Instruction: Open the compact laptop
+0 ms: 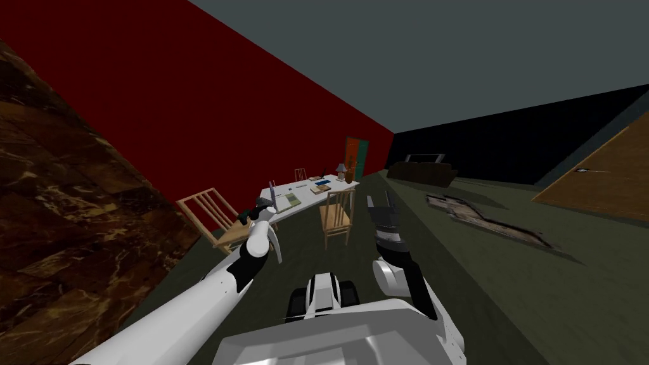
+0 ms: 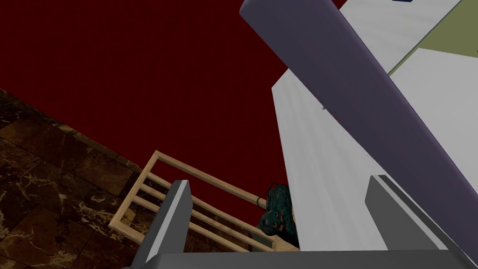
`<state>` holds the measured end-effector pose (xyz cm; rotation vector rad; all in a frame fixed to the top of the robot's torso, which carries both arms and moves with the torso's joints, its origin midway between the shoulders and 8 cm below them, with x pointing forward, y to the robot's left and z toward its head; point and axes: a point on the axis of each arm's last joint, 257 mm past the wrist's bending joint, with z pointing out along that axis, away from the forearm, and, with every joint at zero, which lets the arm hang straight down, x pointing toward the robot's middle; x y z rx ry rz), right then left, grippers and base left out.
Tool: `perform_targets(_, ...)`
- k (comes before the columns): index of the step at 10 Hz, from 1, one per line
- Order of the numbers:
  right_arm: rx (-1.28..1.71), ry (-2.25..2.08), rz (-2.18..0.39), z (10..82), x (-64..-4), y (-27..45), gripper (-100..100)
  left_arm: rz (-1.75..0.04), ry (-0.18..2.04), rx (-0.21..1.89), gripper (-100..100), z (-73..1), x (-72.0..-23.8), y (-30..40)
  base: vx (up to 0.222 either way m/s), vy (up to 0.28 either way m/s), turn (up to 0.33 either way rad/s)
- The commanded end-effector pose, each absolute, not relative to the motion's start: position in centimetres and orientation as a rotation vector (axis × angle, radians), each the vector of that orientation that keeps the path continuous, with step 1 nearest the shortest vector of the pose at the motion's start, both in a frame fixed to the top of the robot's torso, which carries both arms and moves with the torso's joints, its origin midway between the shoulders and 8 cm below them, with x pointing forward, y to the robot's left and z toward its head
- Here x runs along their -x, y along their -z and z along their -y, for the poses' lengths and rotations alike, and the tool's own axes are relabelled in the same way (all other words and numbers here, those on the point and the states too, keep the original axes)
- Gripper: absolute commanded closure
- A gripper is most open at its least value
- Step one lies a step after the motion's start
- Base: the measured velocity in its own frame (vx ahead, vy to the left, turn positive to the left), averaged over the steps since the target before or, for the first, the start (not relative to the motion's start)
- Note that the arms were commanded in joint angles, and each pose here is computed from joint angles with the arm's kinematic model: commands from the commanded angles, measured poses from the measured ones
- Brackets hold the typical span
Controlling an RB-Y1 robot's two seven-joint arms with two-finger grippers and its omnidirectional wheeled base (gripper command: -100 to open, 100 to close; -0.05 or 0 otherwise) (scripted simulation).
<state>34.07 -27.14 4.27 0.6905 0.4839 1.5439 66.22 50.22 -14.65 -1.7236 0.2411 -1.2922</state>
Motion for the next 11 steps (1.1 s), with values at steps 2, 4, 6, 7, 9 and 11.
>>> perform_targets(2, -0.691, -1.544, -0.484, 27.1, -34.1, -4.3, 0, -0.146, 1.206, 1.706, -100, -56.6, -63.2, 14.4, -0.070, 0.057, -0.152)
perform_targets(4, -0.691, -1.544, -0.484, 27.1, -34.1, -4.3, 0, -0.086, 1.145, 1.689, -100, -60.4, -61.1, 14.0, -0.089, 0.069, -0.423)
perform_targets(6, -0.691, -1.544, -0.484, 27.1, -34.1, -4.3, 0, -0.037, 1.112, 1.689, -100, -62.6, -59.6, 14.2, -0.060, 0.044, -0.193)
perform_targets(7, -0.691, -1.544, -0.484, 27.1, -34.1, -4.3, 0, -0.010, 1.084, 1.680, -100, -64.4, -58.4, 14.0, -0.100, 0.047, -0.419)
perform_targets(9, -0.691, -1.544, -0.484, 27.1, -34.1, -4.3, 0, 0.011, 1.081, 1.662, -100, -65.1, -57.9, 13.2, -0.054, 0.030, -0.096)
perform_targets(11, -0.691, -1.543, -0.484, 27.2, -34.1, -4.3, 0, 0.035, 1.053, 1.678, -100, -66.3, -56.9, 14.0, -0.010, 0.009, -0.107)
